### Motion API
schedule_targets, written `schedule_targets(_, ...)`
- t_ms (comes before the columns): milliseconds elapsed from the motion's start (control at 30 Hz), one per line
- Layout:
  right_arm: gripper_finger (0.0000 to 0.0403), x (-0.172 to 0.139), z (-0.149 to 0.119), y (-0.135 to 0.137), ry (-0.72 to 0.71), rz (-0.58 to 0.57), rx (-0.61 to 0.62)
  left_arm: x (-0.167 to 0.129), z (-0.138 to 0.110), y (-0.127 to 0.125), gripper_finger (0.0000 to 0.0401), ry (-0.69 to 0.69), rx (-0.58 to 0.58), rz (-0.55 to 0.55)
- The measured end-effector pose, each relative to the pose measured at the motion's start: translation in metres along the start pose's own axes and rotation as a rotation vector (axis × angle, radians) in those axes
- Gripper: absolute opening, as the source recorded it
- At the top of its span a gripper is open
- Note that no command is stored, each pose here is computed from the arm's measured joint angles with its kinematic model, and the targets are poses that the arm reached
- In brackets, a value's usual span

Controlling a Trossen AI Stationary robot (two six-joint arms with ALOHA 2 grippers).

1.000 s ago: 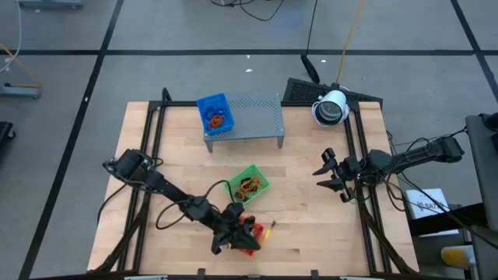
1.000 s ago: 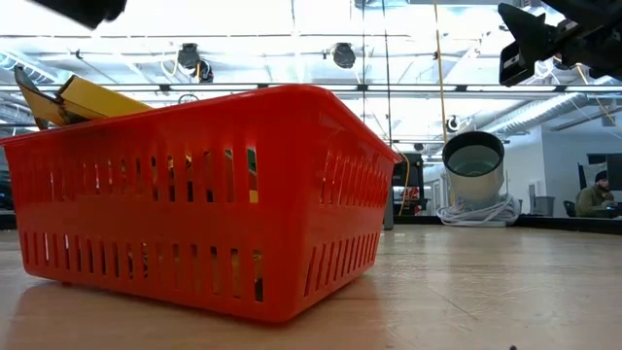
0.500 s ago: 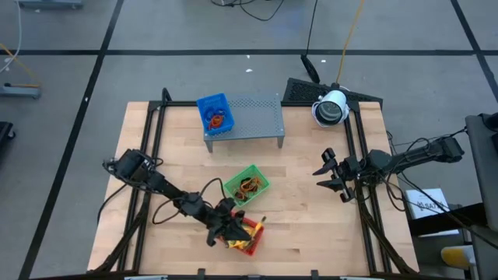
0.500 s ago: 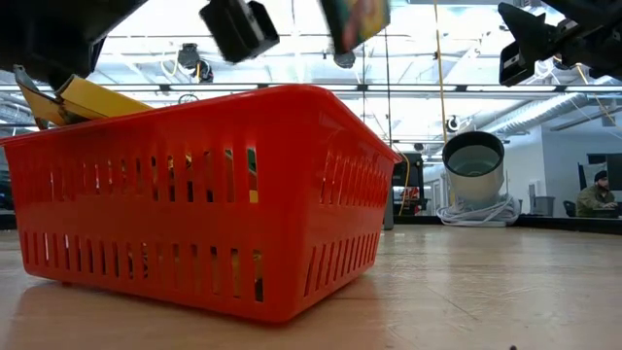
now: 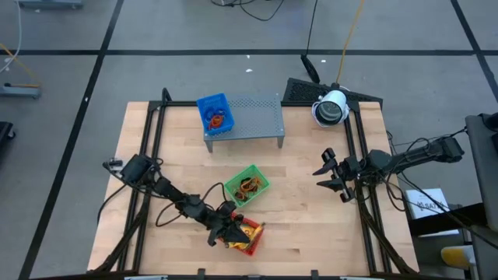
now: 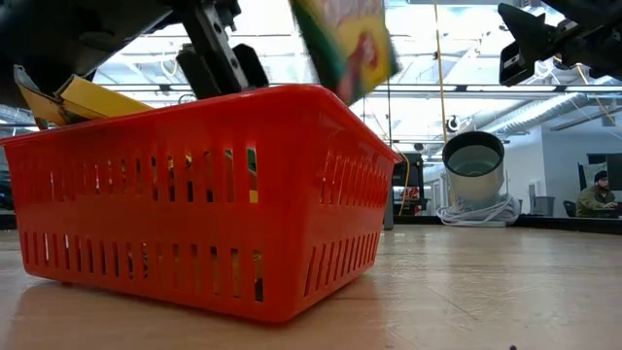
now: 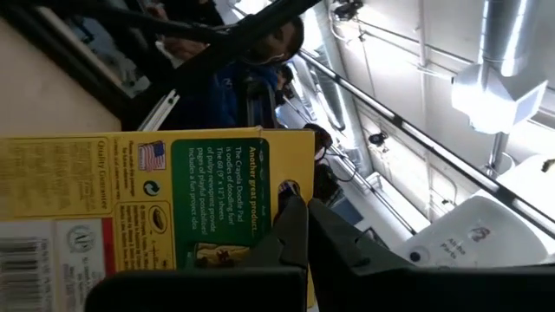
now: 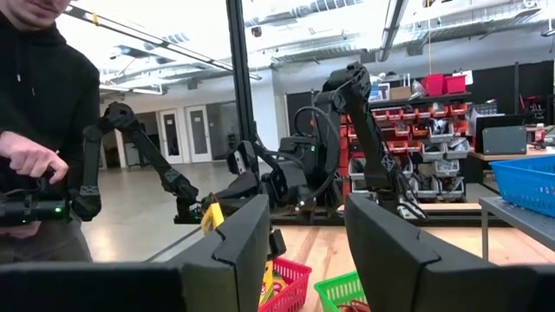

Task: Pick & Place Office Desk Supplies
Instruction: Put the yellow crayon box into the red basket

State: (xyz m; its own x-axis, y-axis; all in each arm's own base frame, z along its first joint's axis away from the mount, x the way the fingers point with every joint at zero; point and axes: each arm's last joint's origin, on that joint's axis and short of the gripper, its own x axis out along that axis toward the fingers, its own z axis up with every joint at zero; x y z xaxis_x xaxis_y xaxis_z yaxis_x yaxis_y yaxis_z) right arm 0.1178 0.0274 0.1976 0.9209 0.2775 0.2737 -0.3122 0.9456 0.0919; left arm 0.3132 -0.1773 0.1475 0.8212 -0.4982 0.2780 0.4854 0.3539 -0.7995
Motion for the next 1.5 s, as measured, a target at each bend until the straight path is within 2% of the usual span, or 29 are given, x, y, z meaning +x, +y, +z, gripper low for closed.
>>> schedule_targets(267,0.0141,0.000,0.000,0.000,0.000,0.000,0.000,0.000,-0.003,0.005,0.0000,0.023,-0.058,0.059)
schedule_targets(600,0.0141,0.000,0.000,0.000,0.000,0.000,0.000,-0.017,-0.009,0.014,0.0000,-0.001,-0.135,0.156)
schedule_targets(1000,0.0141,0.000,0.000,0.000,0.000,0.000,0.000,-0.020,-0.011,0.014,0.0000,0.019,-0.147,0.157)
schedule_targets(1167,0.0141,0.000,0.000,0.000,0.000,0.000,0.000,-0.018,-0.005,0.005,0.0000,0.038,-0.118,0.156)
schedule_targets(1500,0.0141,0.000,0.000,0.000,-0.001,0.000,0.000,-0.018,-0.006,0.006,0.0000,0.081,-0.148,0.231)
